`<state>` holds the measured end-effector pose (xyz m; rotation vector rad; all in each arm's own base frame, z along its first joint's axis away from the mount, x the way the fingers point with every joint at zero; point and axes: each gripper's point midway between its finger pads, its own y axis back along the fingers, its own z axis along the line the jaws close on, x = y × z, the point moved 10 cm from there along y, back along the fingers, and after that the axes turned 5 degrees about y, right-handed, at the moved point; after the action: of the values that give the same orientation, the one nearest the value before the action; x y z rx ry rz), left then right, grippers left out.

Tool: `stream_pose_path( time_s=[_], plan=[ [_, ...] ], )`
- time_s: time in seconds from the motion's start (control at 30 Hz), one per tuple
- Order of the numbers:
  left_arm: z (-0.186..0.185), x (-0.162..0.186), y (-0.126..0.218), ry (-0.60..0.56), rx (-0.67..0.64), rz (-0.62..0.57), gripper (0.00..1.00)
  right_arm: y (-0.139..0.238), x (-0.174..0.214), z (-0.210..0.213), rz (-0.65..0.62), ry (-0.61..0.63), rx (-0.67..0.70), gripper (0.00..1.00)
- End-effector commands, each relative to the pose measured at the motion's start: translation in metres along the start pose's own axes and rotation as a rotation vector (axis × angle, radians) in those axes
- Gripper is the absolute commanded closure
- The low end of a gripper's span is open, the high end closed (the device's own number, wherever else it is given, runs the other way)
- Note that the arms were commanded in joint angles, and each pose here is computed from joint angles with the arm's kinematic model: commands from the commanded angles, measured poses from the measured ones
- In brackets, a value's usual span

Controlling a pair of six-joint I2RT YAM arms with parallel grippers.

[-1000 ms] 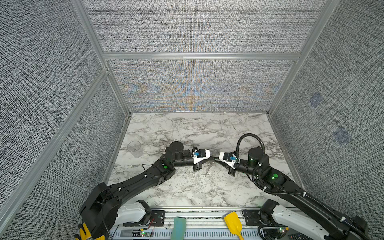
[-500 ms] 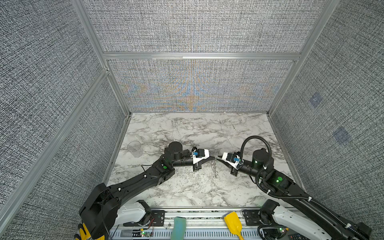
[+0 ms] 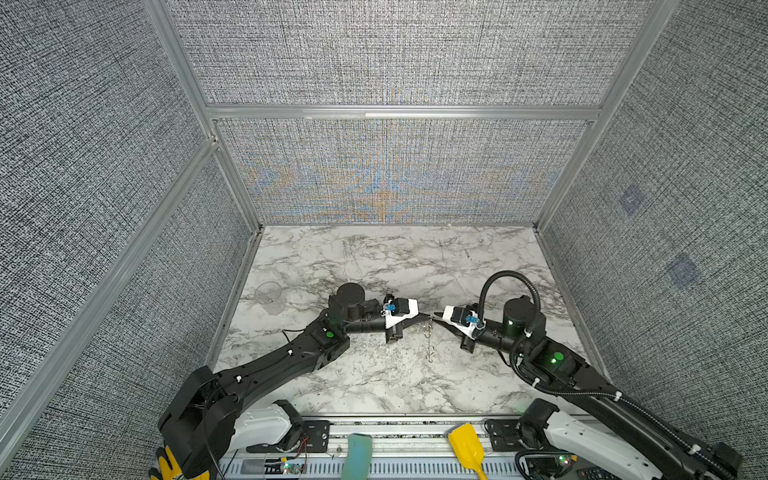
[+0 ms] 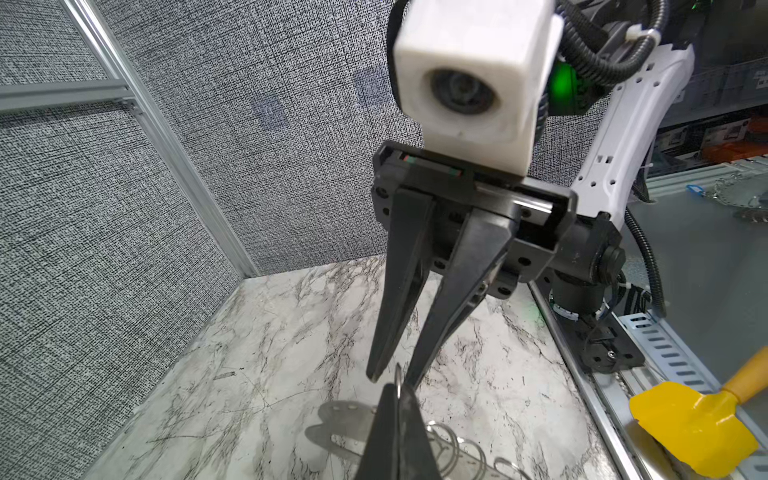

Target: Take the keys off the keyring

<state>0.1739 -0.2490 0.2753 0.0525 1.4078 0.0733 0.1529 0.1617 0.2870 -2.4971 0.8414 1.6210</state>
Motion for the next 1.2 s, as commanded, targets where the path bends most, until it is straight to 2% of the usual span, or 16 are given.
stream_pose_path(
  time_s=[0.0,0.4,0.77,1.03,1.07,1.1,1.13,1.17],
  plan=[
    [0.0008,-0.0059,-0.0005,-0.018,0.013,-0.025,1.0,0.0004,-0.0054,-0.0017,-0.029,0.01,-0.001,0.83],
    [0.0006,-0.0041,-0.0012,-0.017,0.023,-0.007,1.0,0.0005,-0.0081,-0.0003,-0.06,0.009,-0.027,0.9],
    [0.0005,-0.0039,-0.0015,-0.02,0.031,0.006,1.0,0.0016,-0.009,0.0001,-0.071,0.007,-0.026,0.88],
    [0.0009,-0.0046,-0.0017,-0.021,0.031,0.011,1.0,-0.0005,-0.0069,0.0021,-0.062,-0.005,-0.054,1.0],
    [0.0015,-0.0043,-0.0018,-0.02,0.025,0.018,0.97,-0.0004,-0.0068,0.0019,-0.058,-0.006,-0.054,1.0],
    [0.002,-0.0049,-0.0015,-0.028,0.016,0.025,0.8,-0.0003,-0.0067,0.0021,-0.053,-0.006,-0.055,1.0],
    [0.0035,-0.0066,0.0,-0.041,-0.015,0.037,0.57,0.0,-0.0068,0.0013,-0.041,-0.011,-0.051,1.0],
    [0.0045,-0.0097,0.0027,-0.061,-0.051,0.044,0.47,0.0004,-0.0064,0.001,-0.025,-0.017,-0.052,1.0]
  ],
)
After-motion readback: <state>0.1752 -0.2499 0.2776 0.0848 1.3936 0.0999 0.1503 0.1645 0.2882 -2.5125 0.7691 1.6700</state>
